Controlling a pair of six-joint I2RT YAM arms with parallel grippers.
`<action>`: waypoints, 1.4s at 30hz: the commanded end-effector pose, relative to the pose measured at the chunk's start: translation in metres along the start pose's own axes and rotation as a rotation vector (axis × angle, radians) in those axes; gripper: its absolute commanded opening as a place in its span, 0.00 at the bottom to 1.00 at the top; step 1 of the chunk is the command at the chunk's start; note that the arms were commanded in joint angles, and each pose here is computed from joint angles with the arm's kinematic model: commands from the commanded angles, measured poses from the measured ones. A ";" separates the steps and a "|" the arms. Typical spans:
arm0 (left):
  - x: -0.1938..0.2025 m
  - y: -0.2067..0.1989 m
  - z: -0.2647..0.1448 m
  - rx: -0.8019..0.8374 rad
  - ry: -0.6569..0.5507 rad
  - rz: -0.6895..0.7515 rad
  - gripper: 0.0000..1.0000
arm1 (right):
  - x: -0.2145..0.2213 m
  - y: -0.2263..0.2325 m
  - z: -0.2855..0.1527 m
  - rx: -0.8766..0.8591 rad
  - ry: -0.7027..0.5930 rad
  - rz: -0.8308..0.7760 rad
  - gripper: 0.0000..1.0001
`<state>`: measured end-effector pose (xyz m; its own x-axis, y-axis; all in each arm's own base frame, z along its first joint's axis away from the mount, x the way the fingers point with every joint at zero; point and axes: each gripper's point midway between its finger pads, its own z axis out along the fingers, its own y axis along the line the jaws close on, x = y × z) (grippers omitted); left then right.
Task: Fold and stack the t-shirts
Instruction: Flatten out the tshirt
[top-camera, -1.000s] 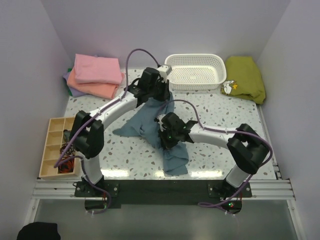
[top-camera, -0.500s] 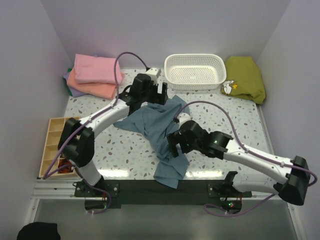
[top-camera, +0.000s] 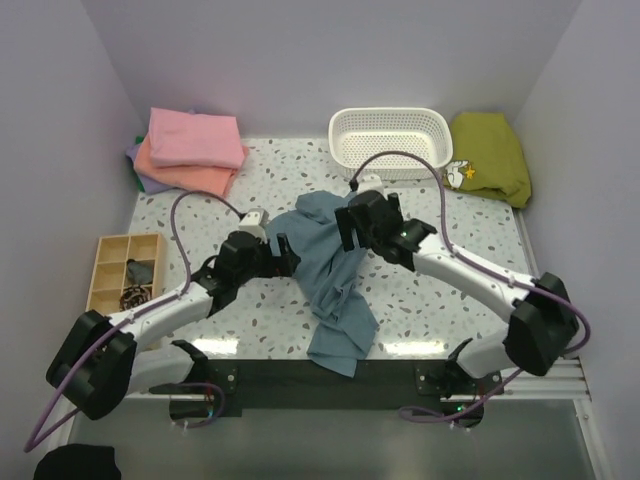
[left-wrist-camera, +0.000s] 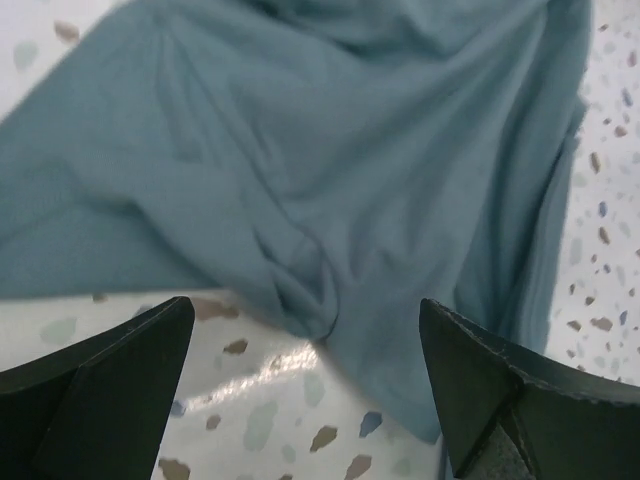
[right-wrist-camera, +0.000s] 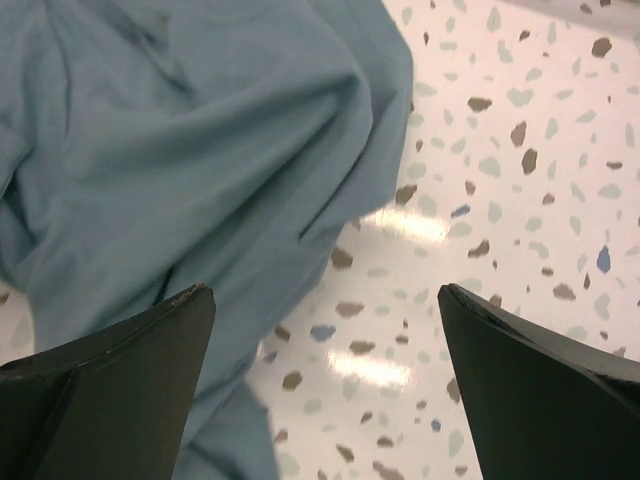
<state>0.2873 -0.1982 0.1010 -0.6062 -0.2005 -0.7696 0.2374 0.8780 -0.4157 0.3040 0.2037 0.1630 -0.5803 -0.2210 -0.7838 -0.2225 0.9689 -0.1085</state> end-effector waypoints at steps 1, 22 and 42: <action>-0.016 -0.008 -0.005 0.043 -0.116 -0.103 1.00 | -0.072 0.015 0.038 -0.058 -0.105 -0.051 0.99; 0.036 0.023 0.005 0.013 -0.129 -0.304 1.00 | -0.080 0.094 0.183 -0.141 0.091 -0.449 0.99; 0.042 -0.003 0.073 0.109 -0.045 -0.336 0.61 | -0.080 0.026 0.206 -0.048 0.148 -0.332 0.00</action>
<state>0.3153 -0.2321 0.0408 -0.6010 -0.5175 -0.6091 0.0912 0.7127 -0.6955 0.5005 0.2930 0.0584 -0.5774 -0.6072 -0.5458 -0.5216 0.7887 -0.3255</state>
